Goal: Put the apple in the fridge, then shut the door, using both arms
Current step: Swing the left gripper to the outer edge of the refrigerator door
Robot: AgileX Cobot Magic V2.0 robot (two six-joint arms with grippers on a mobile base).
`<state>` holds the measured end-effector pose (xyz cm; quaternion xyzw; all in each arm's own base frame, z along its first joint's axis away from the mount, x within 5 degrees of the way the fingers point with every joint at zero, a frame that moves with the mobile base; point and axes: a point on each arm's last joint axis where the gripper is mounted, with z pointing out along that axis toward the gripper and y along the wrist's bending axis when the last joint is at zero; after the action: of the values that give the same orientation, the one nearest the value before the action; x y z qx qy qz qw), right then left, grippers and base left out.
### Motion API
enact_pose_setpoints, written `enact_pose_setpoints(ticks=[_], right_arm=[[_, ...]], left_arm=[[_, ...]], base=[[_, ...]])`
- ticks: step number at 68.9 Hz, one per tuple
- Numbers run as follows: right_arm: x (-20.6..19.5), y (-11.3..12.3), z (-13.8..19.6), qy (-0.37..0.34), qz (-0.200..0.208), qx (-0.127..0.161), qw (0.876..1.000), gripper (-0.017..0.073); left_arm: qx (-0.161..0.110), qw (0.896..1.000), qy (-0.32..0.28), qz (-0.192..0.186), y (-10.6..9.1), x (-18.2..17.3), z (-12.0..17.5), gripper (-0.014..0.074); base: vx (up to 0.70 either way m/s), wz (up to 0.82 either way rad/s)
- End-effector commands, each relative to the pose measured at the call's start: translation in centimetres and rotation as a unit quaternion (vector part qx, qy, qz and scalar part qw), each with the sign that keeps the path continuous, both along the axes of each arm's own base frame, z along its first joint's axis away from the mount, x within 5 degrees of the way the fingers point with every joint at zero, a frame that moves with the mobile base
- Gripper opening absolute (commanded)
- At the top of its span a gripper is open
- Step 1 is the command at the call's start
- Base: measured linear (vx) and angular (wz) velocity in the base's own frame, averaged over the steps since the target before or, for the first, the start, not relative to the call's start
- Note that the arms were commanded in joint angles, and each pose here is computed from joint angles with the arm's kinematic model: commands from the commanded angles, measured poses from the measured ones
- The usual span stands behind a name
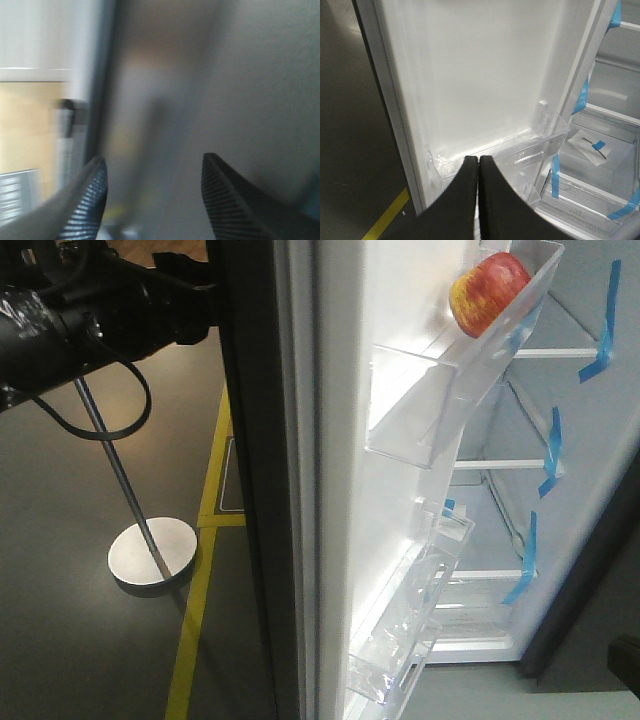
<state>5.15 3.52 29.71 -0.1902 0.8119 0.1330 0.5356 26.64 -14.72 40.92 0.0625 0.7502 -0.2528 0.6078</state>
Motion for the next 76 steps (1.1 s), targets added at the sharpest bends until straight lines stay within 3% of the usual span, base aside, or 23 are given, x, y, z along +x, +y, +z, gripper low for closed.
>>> enact_pose_setpoints(ticks=[1, 22, 34, 43, 62, 76], right_arm=[[0.3, -0.1, 1.2, -0.032, -0.011, 0.018, 0.999, -0.0004], [0.3, -0.1, 1.2, -0.032, -0.011, 0.018, 0.999, -0.0004], [0.3, 0.0, 1.2, -0.032, -0.011, 0.018, 0.999, -0.0004], [0.3, 0.0, 1.2, -0.032, -0.011, 0.018, 0.999, -0.0004], [0.3, 0.0, 1.2, -0.032, -0.011, 0.021, 0.999, -0.0004], [0.2, 0.1, 1.3, -0.030, -0.008, 0.030, 0.999, -0.0004]], left_arm=[[-0.040, 0.997, -0.059, -0.038, -1.0, -1.5, 2.7, 0.0407], [-0.073, 0.982, -0.095, -0.147, -6.0, -4.4, 3.1, 0.0407], [-0.072, 0.975, -0.084, -0.191, -9.0, -4.9, 1.6, 0.0407], [-0.074, 0.971, -0.083, -0.210, -10.8, -4.9, 1.4, 0.0407], [-0.093, 0.961, -0.108, -0.236, -14.6, -4.3, 3.7, 0.0407], [-0.073, 0.964, -0.099, -0.237, -16.3, -3.9, 3.8, 0.0407]], base=[[0.00, 0.00], [0.00, 0.00], [0.00, 0.00], [0.00, 0.00], [0.00, 0.00], [0.00, 0.00]])
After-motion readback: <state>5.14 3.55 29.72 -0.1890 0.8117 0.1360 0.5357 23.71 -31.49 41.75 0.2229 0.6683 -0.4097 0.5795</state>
